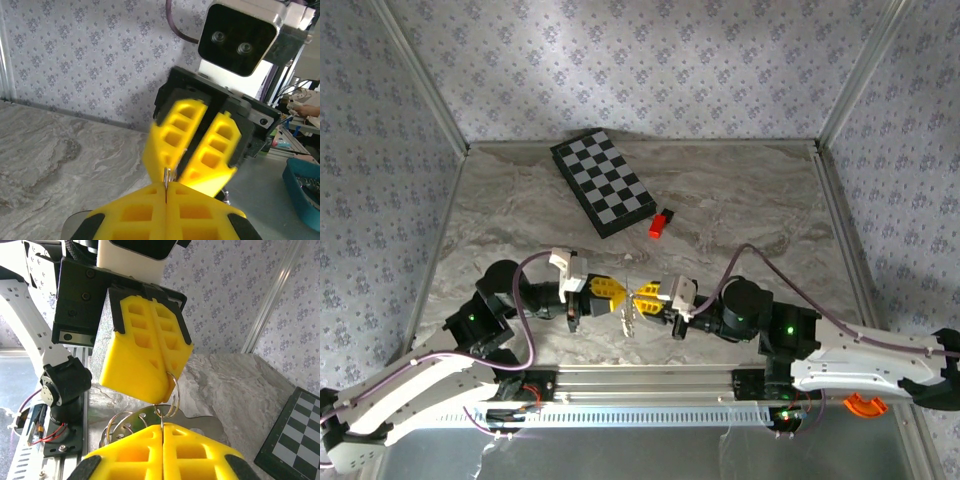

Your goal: Put the keys on the keyring

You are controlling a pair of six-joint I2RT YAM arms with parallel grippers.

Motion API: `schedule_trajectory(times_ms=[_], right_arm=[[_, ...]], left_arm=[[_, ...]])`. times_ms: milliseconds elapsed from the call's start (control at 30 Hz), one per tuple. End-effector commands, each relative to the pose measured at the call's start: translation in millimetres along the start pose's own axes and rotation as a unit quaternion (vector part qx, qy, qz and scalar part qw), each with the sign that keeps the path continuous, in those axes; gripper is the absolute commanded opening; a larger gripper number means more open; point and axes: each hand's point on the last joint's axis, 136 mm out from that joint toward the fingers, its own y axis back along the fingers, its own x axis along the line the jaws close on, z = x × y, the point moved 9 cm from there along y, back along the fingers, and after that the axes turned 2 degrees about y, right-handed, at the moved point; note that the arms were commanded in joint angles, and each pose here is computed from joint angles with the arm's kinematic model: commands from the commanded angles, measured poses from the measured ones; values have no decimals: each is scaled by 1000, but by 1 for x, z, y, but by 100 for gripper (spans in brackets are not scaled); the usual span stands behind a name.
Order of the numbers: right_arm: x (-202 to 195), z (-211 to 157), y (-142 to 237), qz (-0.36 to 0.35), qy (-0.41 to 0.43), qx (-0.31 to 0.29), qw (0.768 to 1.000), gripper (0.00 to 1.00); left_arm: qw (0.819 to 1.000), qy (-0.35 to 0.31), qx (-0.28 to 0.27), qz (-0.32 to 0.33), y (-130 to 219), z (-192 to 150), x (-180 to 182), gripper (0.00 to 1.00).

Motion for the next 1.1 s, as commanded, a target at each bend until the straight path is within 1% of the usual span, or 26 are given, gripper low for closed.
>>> schedule_trajectory(times_ms=[0, 67, 100, 233, 367, 467, 567, 700, 800, 867, 1000, 1067], right_arm=[[-3, 14, 11, -3, -17, -16, 1000, 31], [-2, 15, 17, 10, -34, -14, 999, 37], [-5, 17, 21, 5, -43, -16, 999, 39], [-23, 26, 34, -34, -104, -17, 994, 37], [-38, 29, 41, -11, -166, -13, 986, 36], [-48, 25, 40, -9, -187, -3, 982, 34], [-53, 25, 37, 0, -183, 1, 983, 33], [-52, 24, 31, 25, -171, 22, 985, 37], [-48, 23, 28, 50, -168, 25, 984, 38], [-47, 22, 26, 60, -168, 26, 984, 37], [-45, 18, 26, 69, -164, 33, 984, 31], [-42, 18, 27, 79, -161, 27, 983, 30]], left_arm=[[998, -28, -46, -31, 2, 25, -12, 0], [998, -28, -48, -35, 2, 26, -13, 0], [998, -30, -48, -38, 1, 26, -14, 0], [998, -32, -45, -41, 0, 25, -14, 0], [997, -31, -46, -46, -3, 25, -13, 0], [996, -28, -56, -57, -6, 26, -13, 0], [996, -29, -58, -59, -10, 26, -13, 0], [996, -29, -59, -54, -14, 25, -12, 0], [997, -27, -57, -55, -17, 24, -10, 0], [997, -27, -55, -56, -19, 24, -10, 0], [996, -27, -54, -58, -21, 25, -11, 0], [997, -27, -53, -57, -22, 25, -11, 0]])
